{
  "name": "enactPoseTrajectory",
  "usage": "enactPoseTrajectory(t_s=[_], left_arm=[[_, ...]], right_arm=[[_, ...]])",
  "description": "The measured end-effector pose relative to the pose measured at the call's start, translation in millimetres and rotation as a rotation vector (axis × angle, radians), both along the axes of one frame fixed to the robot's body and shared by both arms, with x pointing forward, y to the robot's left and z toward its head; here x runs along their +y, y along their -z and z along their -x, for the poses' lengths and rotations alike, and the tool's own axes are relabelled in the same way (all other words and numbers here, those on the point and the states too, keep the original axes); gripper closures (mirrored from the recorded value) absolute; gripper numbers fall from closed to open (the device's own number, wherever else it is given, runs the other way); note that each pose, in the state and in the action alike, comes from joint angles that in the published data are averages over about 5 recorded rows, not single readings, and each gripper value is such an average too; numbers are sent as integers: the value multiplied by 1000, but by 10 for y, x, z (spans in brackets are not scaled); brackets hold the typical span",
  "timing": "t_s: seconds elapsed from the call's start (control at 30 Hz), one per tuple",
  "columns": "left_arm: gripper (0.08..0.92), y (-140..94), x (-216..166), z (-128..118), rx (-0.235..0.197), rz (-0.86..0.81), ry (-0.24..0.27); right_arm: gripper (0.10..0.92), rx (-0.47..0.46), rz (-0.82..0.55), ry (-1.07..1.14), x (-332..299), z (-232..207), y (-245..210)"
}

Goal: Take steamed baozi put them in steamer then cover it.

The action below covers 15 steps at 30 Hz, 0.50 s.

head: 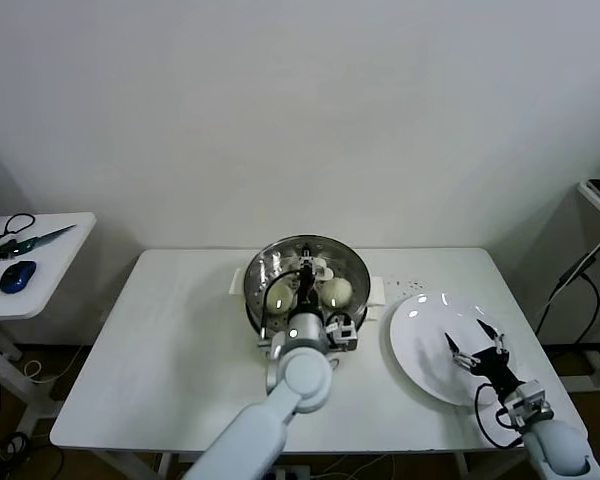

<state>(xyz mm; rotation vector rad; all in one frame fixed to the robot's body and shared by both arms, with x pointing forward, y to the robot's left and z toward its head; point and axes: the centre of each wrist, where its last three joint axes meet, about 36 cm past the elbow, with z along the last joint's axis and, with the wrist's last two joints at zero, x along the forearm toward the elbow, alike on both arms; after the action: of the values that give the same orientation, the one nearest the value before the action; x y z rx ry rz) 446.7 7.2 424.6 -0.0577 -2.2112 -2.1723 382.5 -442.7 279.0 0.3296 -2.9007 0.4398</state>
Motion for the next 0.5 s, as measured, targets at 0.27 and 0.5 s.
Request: enactPoseTrajectory(t_s=[0.27,0.5], left_arm=[[350,-97,145,164,2,22,13],[187,-239,351,379,-6,64,17]], right_arm=[[200,21,2,11,-3,8,-67],[200,32,3,29,7,-17,-149]])
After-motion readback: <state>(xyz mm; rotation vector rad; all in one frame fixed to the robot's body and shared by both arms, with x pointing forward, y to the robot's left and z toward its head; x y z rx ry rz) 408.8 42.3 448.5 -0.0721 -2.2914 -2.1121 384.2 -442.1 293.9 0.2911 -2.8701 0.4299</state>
